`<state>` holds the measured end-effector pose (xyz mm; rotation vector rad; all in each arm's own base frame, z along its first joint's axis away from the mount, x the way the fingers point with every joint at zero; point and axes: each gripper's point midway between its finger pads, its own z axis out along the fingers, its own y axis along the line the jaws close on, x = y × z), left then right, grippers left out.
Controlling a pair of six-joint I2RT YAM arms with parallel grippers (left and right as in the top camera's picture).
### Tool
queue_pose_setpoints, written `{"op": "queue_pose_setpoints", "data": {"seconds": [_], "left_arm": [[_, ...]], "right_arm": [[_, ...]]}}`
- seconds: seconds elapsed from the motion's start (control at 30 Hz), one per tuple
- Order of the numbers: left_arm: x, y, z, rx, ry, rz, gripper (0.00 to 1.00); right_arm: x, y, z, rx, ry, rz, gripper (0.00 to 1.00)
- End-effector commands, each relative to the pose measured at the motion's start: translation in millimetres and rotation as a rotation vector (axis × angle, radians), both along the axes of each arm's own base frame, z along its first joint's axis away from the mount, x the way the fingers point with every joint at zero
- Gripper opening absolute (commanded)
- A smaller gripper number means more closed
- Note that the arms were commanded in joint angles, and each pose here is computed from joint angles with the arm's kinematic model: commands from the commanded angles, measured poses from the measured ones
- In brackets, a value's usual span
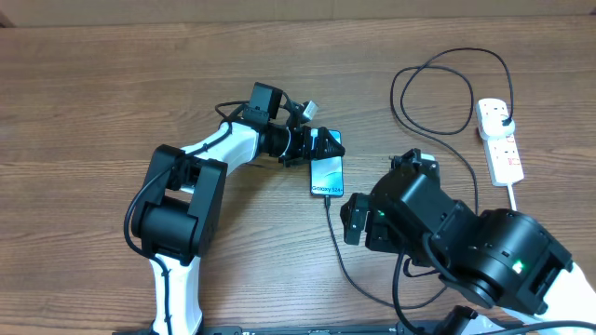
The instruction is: Plug charger to phone and switch on socket
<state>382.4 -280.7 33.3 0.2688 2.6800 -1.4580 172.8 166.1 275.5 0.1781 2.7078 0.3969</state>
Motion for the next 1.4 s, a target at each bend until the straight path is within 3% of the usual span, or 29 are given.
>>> {"op": "queue_pose_setpoints", "data": {"seconds": [0.0,0.3,0.93,1.37], "left_arm": [[-1.0,27.8,-51.3,0.205,0.039,0.078,1.00],[1.0,34.3,-52.1,0.211,0.053,0.096,1.00],[-0.7,49.3,-53.6,0.365,0.122,0.137,1.00],[-0.2,52.0,-52.6,0.387,0.142,0.154,1.00]], "right_arm": [[2.4,-9.1,1.5,-0.019,-0.021,-0.040,1.00],[-2.7,-30.3,-4.9,-0.070,0.013,-0.166,1.00],[-13.7,-44.0,-8.4,-0.081,0.059,-0.250,1.00],[-13.6,-50.3,-2.6,-0.071,0.025,-0.260,1.00]]}}
